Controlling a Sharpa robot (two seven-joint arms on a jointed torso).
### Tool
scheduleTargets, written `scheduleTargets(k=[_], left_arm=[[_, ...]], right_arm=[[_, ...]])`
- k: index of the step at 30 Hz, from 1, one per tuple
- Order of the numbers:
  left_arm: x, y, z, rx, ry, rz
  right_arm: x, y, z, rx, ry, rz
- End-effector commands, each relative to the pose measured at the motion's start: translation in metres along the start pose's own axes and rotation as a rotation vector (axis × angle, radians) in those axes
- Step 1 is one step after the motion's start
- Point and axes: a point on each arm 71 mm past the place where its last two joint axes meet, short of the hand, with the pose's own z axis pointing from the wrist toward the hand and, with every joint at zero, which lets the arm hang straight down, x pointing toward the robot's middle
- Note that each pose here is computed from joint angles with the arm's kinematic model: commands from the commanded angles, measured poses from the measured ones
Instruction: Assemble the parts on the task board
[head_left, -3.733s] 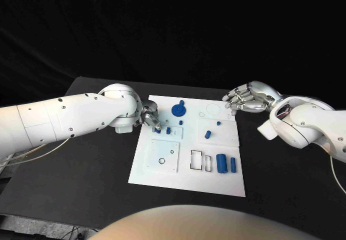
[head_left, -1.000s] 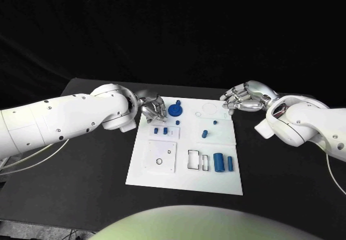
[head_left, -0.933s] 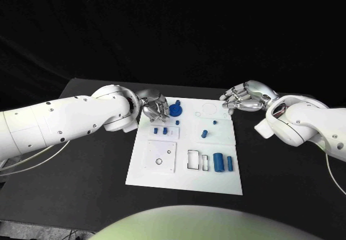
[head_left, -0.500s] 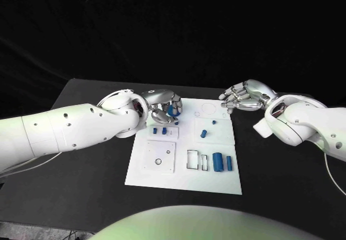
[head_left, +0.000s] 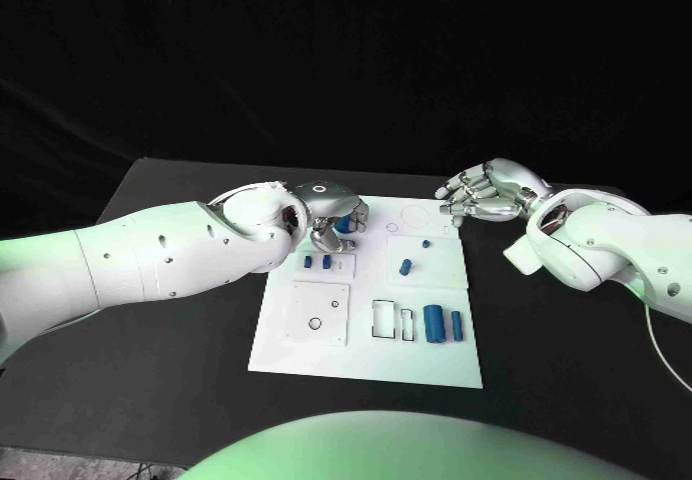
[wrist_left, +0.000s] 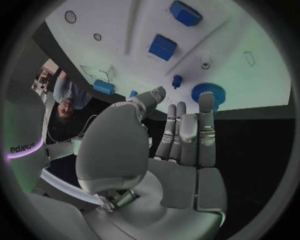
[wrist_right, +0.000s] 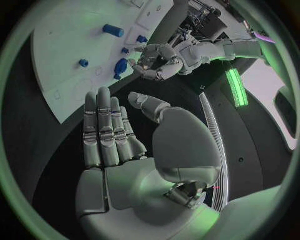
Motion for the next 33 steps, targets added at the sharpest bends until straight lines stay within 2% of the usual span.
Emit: scheduleTargets(k=[1, 15, 33], left_arm=[[0.0039, -0.0020, 0.0037, 0.013, 0.056, 0.056], [0.0089, -0.0008, 0.0135, -0.004, 0.123, 0.074], [0.0093, 0.0029, 0.0197, -0.007, 0.112, 0.066]], right_arm=[[0.001, 0.002, 0.000, -0.015, 0.003, -0.004], [0.002, 0.002, 0.000, -0.014, 0.003, -0.004], [0.002, 0.002, 0.001, -0.014, 0.005, -0.003]])
